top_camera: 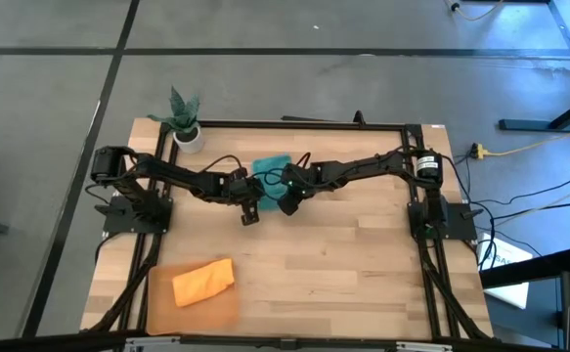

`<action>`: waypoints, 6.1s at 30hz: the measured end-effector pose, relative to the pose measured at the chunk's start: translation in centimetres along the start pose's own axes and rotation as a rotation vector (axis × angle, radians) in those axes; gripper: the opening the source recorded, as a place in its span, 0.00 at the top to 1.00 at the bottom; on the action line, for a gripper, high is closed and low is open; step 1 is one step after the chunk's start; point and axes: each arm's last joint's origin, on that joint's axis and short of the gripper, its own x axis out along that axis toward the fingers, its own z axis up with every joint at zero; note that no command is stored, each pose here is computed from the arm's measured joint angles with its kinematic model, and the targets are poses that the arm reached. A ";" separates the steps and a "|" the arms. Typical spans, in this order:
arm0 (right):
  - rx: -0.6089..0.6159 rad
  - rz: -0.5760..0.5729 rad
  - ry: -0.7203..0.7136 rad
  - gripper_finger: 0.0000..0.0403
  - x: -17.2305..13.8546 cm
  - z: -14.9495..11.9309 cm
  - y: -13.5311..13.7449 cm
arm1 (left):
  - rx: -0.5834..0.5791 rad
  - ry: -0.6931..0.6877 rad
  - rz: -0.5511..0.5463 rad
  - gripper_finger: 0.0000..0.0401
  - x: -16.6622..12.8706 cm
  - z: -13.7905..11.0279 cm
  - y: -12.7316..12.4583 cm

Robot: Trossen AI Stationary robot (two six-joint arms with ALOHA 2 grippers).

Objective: Roll microfiber towels into tight, uniform cylinder then place into a basket
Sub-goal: Roll the blue microfiber towel

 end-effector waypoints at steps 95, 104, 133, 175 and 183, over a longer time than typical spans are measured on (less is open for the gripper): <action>-0.437 0.229 -0.095 1.00 1.0 -3.5 3.0 | 0.087 0.009 -0.112 0.83 -6.2 -0.5 0.1; -0.427 0.229 -0.096 1.00 0.6 -2.8 3.3 | 0.359 -0.011 -0.271 0.83 -6.4 -1.2 -3.7; -0.401 0.230 -0.103 1.00 0.5 -2.7 3.4 | 0.399 0.136 -0.043 0.83 -0.9 -3.2 -6.2; 0.065 0.501 0.338 1.00 -1.9 0.1 2.7 | -0.084 0.210 -0.598 1.00 -3.2 -1.2 -0.9; 0.093 0.323 0.310 1.00 -1.8 0.2 1.6 | -0.099 0.112 -0.506 1.00 -2.9 -0.3 -0.1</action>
